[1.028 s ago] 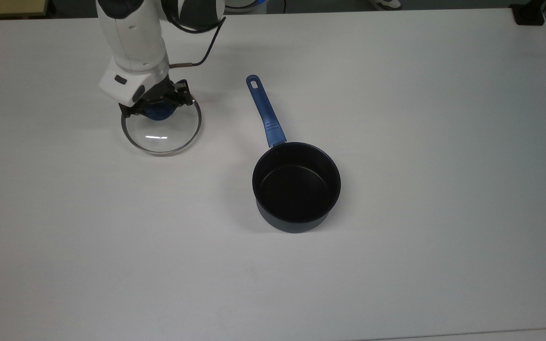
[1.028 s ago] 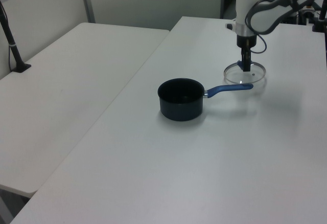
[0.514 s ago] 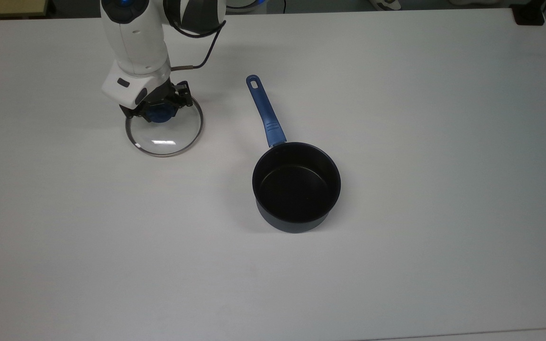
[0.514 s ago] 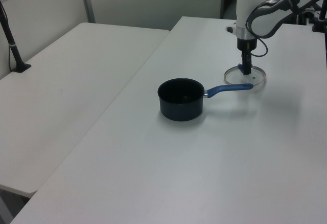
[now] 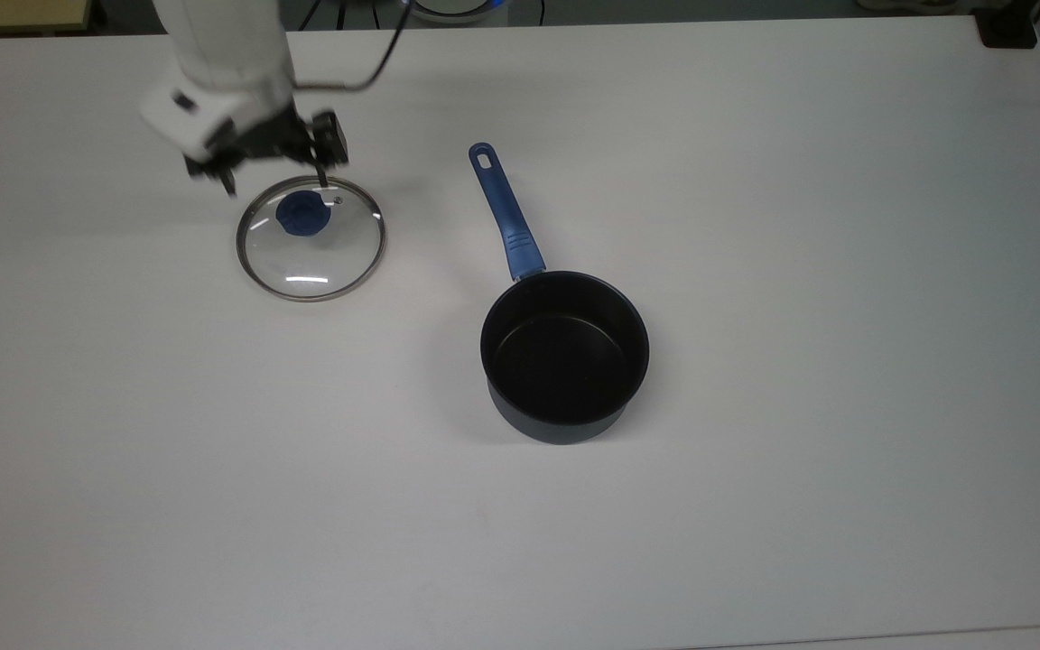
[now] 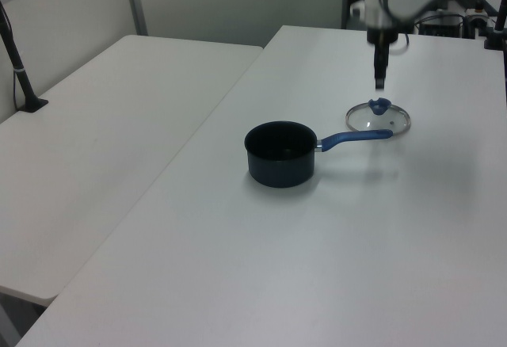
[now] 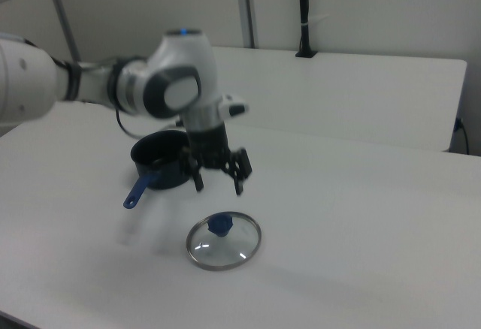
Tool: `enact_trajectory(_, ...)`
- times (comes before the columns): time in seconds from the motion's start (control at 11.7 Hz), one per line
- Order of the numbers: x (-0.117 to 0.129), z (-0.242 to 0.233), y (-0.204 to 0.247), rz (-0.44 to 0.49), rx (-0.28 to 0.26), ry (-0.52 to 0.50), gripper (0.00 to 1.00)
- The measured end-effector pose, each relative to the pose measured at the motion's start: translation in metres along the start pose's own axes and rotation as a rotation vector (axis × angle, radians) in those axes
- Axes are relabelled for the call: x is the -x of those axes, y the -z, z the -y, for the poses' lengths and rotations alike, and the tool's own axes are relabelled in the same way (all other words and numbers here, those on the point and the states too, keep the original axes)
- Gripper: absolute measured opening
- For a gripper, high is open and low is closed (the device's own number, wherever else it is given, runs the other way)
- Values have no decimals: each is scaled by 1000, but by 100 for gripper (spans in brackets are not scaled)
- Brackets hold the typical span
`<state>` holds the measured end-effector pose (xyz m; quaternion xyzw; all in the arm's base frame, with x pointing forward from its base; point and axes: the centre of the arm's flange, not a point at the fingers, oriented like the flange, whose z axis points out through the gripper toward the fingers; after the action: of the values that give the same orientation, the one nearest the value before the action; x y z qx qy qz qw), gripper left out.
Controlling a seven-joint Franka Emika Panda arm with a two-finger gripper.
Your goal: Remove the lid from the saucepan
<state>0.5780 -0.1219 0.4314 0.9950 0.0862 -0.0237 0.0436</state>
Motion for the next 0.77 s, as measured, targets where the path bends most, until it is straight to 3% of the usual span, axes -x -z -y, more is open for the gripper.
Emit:
enact_trajectory(0.17,4,10,97,-24,-17,-142,100)
enact_trajectory(0.34,26,32,169,-4,-22,-248,100)
enact_trajectory(0.43,42,39,194,3,-25,-292,100)
enact_trajectory(0.6,81,42,227,13,-89,-326,100)
enact_trajectory(0.77,91,37,233,-1,-118,-305,100)
